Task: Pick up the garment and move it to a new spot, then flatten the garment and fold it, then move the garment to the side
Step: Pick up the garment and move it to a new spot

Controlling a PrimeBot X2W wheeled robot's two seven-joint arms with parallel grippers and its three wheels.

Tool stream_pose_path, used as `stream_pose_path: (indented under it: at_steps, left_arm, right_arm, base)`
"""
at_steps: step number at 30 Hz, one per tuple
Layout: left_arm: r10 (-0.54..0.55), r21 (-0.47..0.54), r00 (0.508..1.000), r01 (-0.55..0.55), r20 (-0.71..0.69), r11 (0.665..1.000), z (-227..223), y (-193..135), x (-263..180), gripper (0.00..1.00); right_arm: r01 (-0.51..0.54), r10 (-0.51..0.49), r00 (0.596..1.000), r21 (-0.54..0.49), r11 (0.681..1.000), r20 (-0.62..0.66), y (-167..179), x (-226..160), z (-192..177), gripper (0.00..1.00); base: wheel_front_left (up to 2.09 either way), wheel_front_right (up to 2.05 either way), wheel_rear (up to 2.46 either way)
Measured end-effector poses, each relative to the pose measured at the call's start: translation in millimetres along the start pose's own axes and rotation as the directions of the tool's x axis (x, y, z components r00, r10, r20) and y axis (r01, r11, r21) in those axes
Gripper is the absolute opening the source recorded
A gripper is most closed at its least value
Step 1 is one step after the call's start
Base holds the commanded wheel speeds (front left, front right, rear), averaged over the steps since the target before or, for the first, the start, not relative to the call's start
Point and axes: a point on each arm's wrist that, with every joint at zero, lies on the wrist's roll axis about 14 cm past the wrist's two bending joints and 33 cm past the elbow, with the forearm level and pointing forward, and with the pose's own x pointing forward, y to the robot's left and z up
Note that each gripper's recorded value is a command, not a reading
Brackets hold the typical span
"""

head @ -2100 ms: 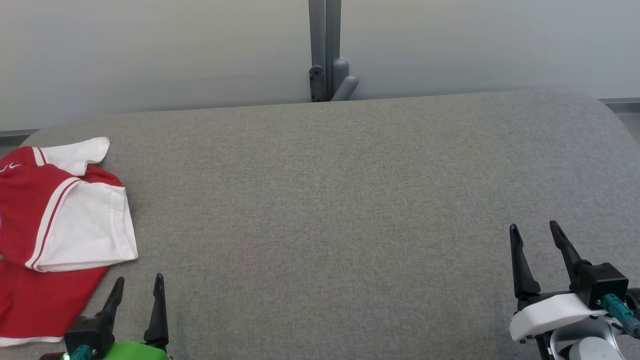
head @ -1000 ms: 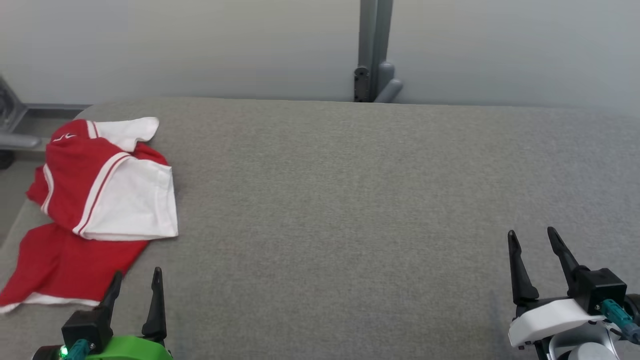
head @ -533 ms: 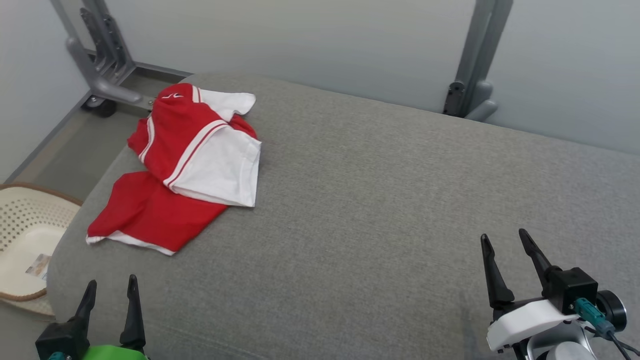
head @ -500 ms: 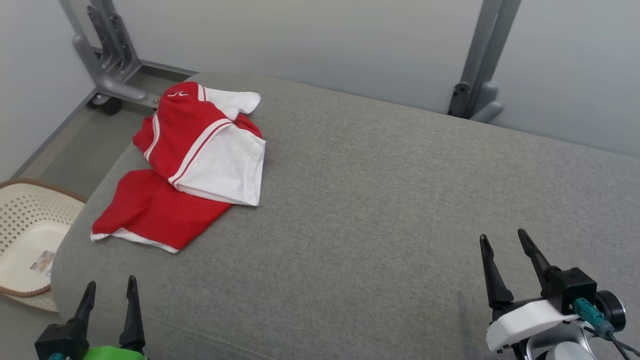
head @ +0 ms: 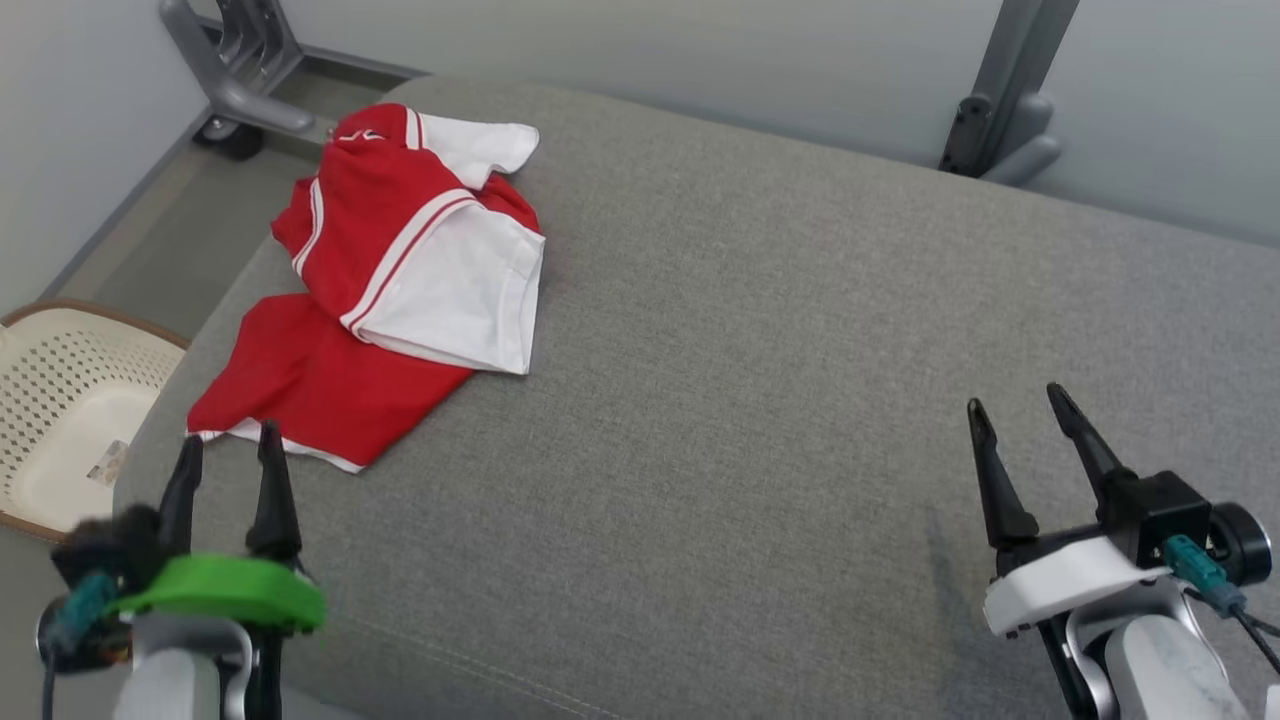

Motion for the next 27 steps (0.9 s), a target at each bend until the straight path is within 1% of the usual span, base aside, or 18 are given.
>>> stream_pose_path:
  at_steps: [4, 6, 8, 10, 13, 14, 16, 18, 20, 22, 27]
  left_arm:
    - [-0.039, -0.046, 0.999, 0.038, -0.026, 0.998, 15.5, -17.5, 54.0, 1.0]
    - [-0.059, -0.049, 0.997, 0.056, -0.056, 0.997, 21.1, -24.2, 81.5, 1.0]
    - [-0.063, -0.114, 0.995, 0.054, -0.078, 0.992, 24.8, -30.4, 107.7, 1.0]
    - [-0.066, -0.135, 0.992, 0.051, -0.106, 0.989, 27.4, -31.0, 131.8, 1.0]
    - [-0.059, -0.12, 0.986, 0.04, -0.157, 0.992, 25.5, -24.1, 162.3, 1.0]
    - [-0.056, -0.117, 0.982, 0.036, -0.178, 0.992, 21.4, -23.1, 171.3, 1.0]
    - [-0.055, -0.158, 0.974, 0.02, -0.222, 0.987, 8.2, -25.3, 187.4, 1.0]
    - [-0.053, -0.164, 0.963, 0.009, -0.265, 0.986, -6.8, -26.8, 201.5, 1.0]
    - [-0.04, -0.208, 0.953, -0.025, -0.3, 0.978, -21.1, -24.8, 213.9, 1.0]
    - [-0.032, -0.248, 0.941, -0.056, -0.338, 0.967, -37.9, -24.5, 223.4, 1.0]
    - [-0.01, -0.286, 0.913, -0.118, -0.409, 0.951, -75.9, -22.1, 236.4, 1.0]
  right_arm:
    - [0.0, 0.0, 1.0, -0.007, 1.0, 0.0, -12.6, 15.6, -8.7, 1.0]
    - [0.0, 0.0, 1.0, -0.004, 1.0, -0.001, -18.5, 24.4, -14.8, 1.0]
    - [0.0, 0.0, 1.0, -0.002, 1.0, 0.002, -24.5, 33.5, -20.9, 1.0]
    - [0.004, -0.004, 1.0, 0.004, 1.0, 0.004, -31.2, 42.1, -27.8, 1.0]
    - [0.016, -0.016, 1.0, 0.025, 1.0, 0.008, -39.8, 54.0, -39.1, 1.0]
    - [0.024, -0.024, 1.0, 0.032, 0.999, 0.002, -43.7, 56.3, -45.4, 1.0]
    - [0.046, -0.044, 0.999, 0.045, 0.998, -0.027, -52.3, 56.2, -62.8, 1.0]
    - [0.067, -0.063, 0.996, 0.055, 0.996, -0.067, -59.5, 52.7, -82.7, 1.0]
    - [0.088, -0.081, 0.991, 0.071, 0.994, -0.104, -64.6, 48.0, -100.6, 1.0]
    - [0.108, -0.098, 0.988, 0.083, 0.991, -0.119, -69.2, 45.4, -111.1, 1.0]
    - [0.152, -0.14, 0.98, 0.079, 0.985, -0.142, -84.6, 35.7, -123.6, 1.0]
  base:
    - [0.0, 0.0, 0.0]
    - [0.0, 0.0, 0.0]
    - [0.0, 0.0, 0.0]
    - [0.0, 0.0, 0.0]
    - [0.0, 0.0, 0.0]
    - [0.0, 0.0, 0.0]
    - [0.0, 0.0, 0.0]
    - [0.0, 0.0, 0.0]
    - [0.0, 0.0, 0.0]
    - [0.0, 0.0, 0.0]
    - [0.0, 0.0, 0.0]
